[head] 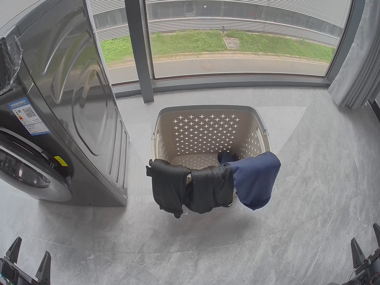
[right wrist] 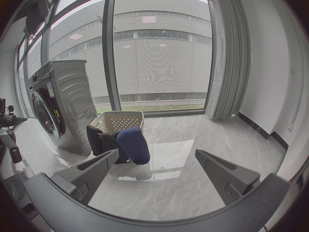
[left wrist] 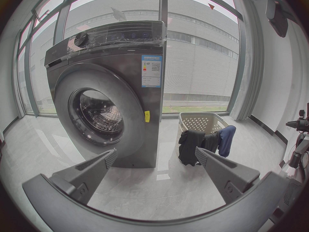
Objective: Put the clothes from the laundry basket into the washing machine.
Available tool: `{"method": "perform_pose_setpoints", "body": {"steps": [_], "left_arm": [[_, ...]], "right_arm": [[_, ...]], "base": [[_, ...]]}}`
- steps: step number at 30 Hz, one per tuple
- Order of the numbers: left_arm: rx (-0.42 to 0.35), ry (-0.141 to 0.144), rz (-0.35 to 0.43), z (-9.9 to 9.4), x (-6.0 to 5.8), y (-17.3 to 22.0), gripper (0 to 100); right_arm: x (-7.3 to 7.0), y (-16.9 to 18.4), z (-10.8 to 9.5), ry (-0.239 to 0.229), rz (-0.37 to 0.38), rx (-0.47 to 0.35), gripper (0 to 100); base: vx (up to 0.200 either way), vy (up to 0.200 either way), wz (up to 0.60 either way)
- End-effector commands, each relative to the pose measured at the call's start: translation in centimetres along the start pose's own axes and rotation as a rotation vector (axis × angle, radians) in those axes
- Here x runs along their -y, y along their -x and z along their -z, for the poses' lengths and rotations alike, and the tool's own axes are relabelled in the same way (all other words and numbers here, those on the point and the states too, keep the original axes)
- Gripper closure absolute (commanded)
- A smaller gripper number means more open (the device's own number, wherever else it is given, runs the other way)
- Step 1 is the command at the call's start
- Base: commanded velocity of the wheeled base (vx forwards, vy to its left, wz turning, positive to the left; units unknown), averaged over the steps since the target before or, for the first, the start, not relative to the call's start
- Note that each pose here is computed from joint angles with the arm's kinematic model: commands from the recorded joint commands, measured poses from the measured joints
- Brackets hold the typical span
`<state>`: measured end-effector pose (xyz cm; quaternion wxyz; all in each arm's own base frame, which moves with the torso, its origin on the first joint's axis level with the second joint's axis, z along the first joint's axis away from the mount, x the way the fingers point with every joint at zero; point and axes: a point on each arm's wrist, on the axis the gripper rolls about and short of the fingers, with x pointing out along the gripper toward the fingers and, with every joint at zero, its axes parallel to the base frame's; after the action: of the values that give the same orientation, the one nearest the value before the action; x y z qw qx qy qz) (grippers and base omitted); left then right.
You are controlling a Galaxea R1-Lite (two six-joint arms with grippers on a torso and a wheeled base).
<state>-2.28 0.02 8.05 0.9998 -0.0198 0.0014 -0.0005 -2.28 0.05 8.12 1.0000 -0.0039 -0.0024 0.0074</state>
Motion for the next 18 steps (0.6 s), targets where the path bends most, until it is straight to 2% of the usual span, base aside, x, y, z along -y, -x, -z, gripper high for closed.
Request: {"method": "perform_pose_setpoints", "body": {"steps": [1, 4, 10, 18], "left_arm": [[-0.008, 0.0, -0.001, 0.42, -0.02, -0.06, 0], [-0.008, 0.0, -0.001, 0.42, -0.02, -0.06, 0], [-0.008, 0.0, -0.001, 0.42, -0.02, -0.06, 0], [-0.008, 0.0, -0.001, 0.42, -0.02, -0.06, 0]], "right_arm": [[0.0, 0.0, 0.52, 0.0, 0.001, 0.0, 0], [0.0, 0.0, 0.52, 0.0, 0.003, 0.0, 0], [0.0, 0.0, 0.52, 0.002, 0.001, 0.0, 0], [0.0, 0.0, 0.52, 0.0, 0.003, 0.0, 0]], "base": [[0.0, 0.2, 0.0], [0.0, 0.2, 0.0], [0.0, 0.0, 0.0], [-0.2, 0.0, 0.0]]}}
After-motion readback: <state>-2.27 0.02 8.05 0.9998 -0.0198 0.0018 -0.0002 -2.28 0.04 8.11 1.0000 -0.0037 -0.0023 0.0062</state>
